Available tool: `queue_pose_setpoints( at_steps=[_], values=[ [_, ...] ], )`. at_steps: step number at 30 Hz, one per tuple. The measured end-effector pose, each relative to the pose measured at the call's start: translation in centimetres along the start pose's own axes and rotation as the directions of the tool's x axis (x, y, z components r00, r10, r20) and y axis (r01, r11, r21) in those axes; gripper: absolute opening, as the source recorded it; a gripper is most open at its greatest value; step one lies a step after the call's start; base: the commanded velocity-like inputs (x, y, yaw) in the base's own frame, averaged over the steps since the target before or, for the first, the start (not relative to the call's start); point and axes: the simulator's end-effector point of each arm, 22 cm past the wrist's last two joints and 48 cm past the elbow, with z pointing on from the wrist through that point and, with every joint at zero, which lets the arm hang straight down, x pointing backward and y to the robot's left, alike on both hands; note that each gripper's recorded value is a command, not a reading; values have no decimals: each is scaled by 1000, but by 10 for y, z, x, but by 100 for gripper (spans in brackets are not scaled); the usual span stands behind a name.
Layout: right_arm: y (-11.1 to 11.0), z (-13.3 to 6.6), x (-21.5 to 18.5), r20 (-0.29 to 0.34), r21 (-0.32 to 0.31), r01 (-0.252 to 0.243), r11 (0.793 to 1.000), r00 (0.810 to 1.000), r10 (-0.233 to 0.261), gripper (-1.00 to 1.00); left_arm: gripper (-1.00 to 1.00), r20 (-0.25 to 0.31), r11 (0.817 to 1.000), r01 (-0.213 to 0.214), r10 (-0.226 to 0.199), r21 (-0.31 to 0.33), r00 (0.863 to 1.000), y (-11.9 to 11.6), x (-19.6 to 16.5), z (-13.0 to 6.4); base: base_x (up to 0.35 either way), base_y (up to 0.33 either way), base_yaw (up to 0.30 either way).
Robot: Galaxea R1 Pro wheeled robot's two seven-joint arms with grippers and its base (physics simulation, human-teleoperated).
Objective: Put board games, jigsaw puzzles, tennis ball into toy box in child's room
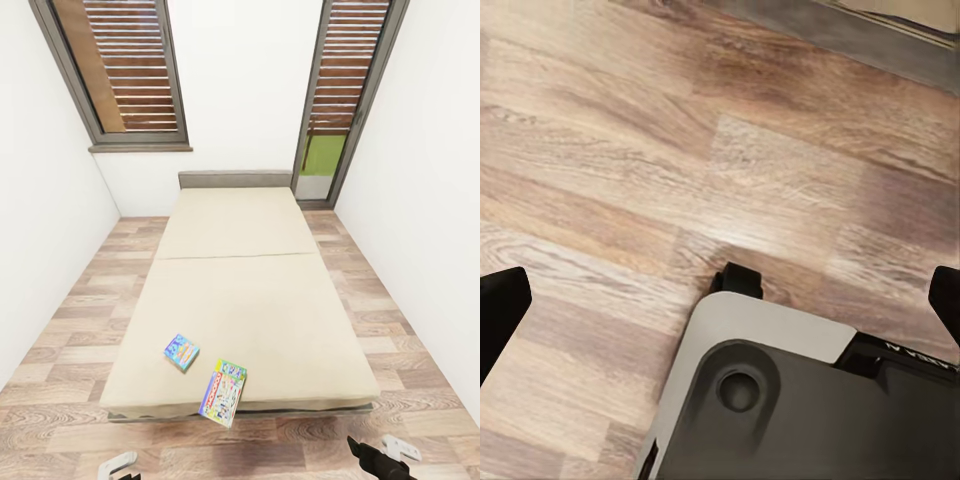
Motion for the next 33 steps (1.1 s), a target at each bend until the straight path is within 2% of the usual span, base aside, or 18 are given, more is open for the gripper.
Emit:
queue_pose_setpoints(
  at_steps=[33],
  values=[
    [9,-8,-22,50,-20,-3,1000,999,4,100,100,49,1000,6,-7,21,999,-9,-22,-9,0,-15,0]
  ],
)
